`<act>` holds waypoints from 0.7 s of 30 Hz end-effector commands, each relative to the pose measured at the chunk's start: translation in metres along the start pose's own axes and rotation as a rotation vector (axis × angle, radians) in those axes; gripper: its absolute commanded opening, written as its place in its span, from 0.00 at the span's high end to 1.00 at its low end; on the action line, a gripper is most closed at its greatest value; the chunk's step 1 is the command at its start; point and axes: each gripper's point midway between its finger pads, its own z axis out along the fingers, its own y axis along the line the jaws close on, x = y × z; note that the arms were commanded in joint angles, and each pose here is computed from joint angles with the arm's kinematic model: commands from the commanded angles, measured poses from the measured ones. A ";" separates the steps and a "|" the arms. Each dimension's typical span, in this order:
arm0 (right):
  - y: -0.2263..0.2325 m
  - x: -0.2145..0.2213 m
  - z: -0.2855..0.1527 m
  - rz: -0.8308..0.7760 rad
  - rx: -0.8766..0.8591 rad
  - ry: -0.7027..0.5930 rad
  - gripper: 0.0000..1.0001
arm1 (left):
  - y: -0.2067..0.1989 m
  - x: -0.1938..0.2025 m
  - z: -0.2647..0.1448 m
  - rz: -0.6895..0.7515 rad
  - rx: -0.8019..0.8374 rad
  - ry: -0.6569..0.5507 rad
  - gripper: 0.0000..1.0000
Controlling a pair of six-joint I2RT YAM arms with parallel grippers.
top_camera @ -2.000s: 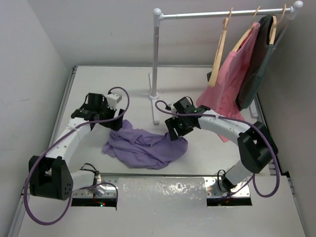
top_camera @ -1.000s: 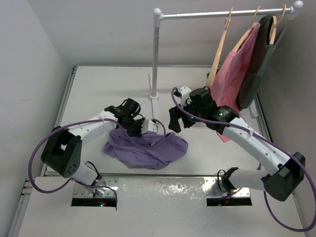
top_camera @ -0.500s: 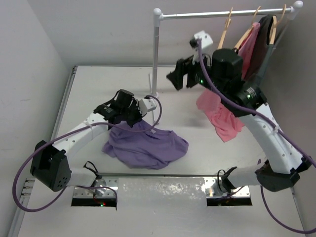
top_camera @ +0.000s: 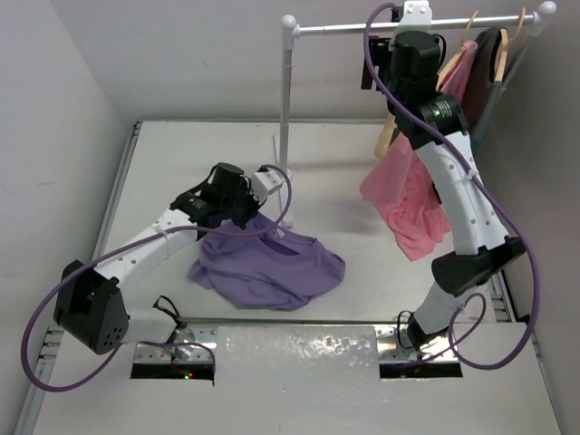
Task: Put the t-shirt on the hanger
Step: Pick up the hanger from the clothesline.
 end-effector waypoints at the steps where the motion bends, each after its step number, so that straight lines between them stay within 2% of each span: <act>1: -0.008 -0.021 -0.002 0.053 0.046 -0.068 0.21 | 0.006 -0.020 -0.011 -0.006 -0.027 -0.094 1.00; 11: -0.023 0.017 0.028 0.058 0.097 0.021 0.23 | 0.002 -0.020 -0.015 0.000 -0.019 -0.118 1.00; 15: -0.017 0.028 0.039 0.063 0.065 0.046 0.31 | 0.002 -0.020 -0.015 0.001 -0.021 -0.118 1.00; 16: -0.016 0.030 0.041 0.062 0.061 0.050 0.36 | 0.002 -0.019 -0.015 0.002 -0.021 -0.118 1.00; 21: -0.012 0.038 0.044 0.065 0.050 0.069 0.47 | 0.002 -0.018 -0.016 -0.002 -0.025 -0.120 1.00</act>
